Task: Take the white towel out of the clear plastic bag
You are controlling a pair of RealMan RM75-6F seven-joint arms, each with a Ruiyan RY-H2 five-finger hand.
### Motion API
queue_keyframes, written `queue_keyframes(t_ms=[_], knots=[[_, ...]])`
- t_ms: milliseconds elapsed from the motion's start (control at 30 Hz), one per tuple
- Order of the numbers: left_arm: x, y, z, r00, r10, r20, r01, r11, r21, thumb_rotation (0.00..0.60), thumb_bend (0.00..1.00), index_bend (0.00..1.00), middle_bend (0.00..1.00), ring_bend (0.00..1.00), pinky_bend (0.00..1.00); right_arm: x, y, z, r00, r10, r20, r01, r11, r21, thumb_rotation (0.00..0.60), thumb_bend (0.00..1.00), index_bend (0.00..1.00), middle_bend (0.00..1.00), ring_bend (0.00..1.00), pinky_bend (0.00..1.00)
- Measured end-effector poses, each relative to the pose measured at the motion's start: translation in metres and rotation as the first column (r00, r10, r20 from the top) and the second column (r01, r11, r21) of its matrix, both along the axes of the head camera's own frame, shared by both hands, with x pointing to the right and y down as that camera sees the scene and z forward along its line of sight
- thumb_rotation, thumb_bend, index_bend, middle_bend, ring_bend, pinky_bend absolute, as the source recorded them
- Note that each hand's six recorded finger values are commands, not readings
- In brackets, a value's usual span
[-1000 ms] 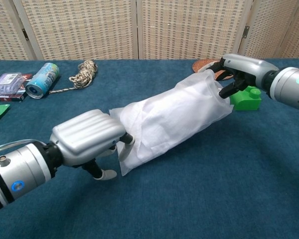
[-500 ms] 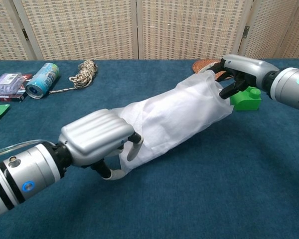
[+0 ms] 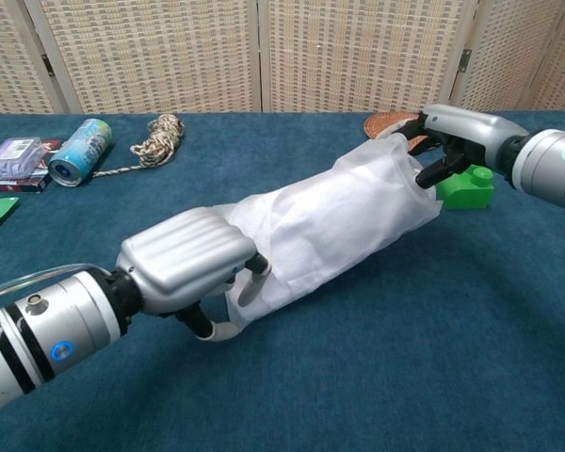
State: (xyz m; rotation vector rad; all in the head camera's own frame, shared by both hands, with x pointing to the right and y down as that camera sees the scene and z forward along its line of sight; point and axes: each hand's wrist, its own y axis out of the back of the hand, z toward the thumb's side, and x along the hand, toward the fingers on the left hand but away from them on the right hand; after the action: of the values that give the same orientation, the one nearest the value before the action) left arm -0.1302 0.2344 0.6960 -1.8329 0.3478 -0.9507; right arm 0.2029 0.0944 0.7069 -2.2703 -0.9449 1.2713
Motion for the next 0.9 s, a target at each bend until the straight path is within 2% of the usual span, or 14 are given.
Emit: queue_keyframes(t_ms=[667, 900], knots=[[0.0036, -0.0004, 0.0012, 1.000, 0.005, -0.006, -0.005, 1.000, 0.026, 0.600, 0.22, 0.62, 1.00, 1.00, 1.00, 0.0026, -0.0004, 0.0009, 1.000, 0.007, -0.005, -0.007, 1.000, -0.003, 0.600, 0.62, 0.74, 0.14, 0.00, 0.15], [0.0056, 0.0009, 0.0018, 1.000, 0.011, -0.005, -0.011, 1.000, 0.025, 0.600, 0.22, 0.67, 1.00, 1.00, 1.00, 0.0028, 0.0010, 0.0025, 1.000, 0.006, -0.005, -0.006, 1.000, -0.009, 0.600, 0.62, 0.74, 0.14, 0.00, 0.15]])
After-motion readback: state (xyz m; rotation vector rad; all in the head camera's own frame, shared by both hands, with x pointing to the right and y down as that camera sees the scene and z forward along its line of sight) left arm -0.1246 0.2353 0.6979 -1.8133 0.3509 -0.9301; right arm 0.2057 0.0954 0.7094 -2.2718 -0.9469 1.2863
